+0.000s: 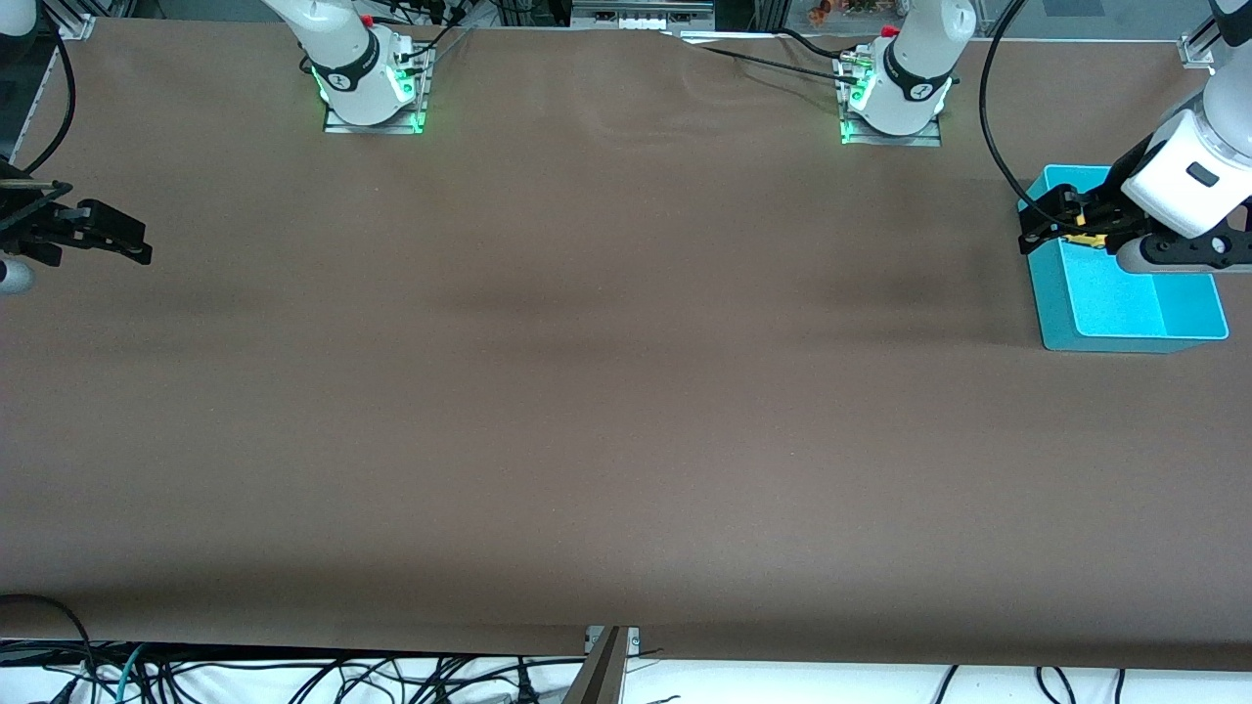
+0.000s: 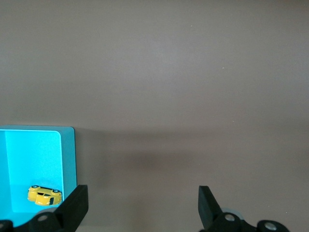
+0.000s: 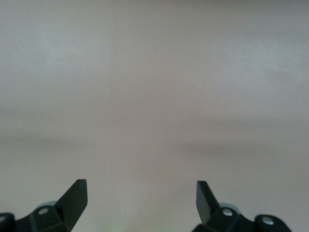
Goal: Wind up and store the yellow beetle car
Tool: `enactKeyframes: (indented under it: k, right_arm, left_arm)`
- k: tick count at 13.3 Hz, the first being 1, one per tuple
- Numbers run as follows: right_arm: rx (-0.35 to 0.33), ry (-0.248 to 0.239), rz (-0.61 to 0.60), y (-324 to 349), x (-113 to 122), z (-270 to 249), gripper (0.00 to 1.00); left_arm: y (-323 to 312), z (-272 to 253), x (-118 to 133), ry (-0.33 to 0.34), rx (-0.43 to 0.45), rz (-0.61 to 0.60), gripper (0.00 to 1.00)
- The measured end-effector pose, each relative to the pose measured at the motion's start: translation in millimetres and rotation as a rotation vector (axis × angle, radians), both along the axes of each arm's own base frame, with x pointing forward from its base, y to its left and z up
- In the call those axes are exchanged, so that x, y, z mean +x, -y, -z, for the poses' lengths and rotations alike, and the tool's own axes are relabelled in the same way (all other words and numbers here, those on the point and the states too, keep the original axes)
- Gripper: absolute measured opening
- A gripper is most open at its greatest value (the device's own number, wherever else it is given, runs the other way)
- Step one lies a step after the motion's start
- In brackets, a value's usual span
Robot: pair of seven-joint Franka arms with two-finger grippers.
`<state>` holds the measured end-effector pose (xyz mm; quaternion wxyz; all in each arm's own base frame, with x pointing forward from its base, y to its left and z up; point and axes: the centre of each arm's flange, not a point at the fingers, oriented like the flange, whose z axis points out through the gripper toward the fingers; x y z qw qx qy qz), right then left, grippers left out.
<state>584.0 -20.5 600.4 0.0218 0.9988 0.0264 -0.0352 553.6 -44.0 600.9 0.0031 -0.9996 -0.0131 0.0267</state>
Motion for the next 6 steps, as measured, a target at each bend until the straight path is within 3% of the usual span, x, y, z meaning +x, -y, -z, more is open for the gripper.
enactKeyframes:
  k: [6]
  right_arm:
    - [0.0, 0.0, 0.001, 0.1, 0.0, 0.0, 1.0]
  left_arm:
    - [-4.2, 5.5, 2.8, -0.011, 0.0, -0.007, 1.0]
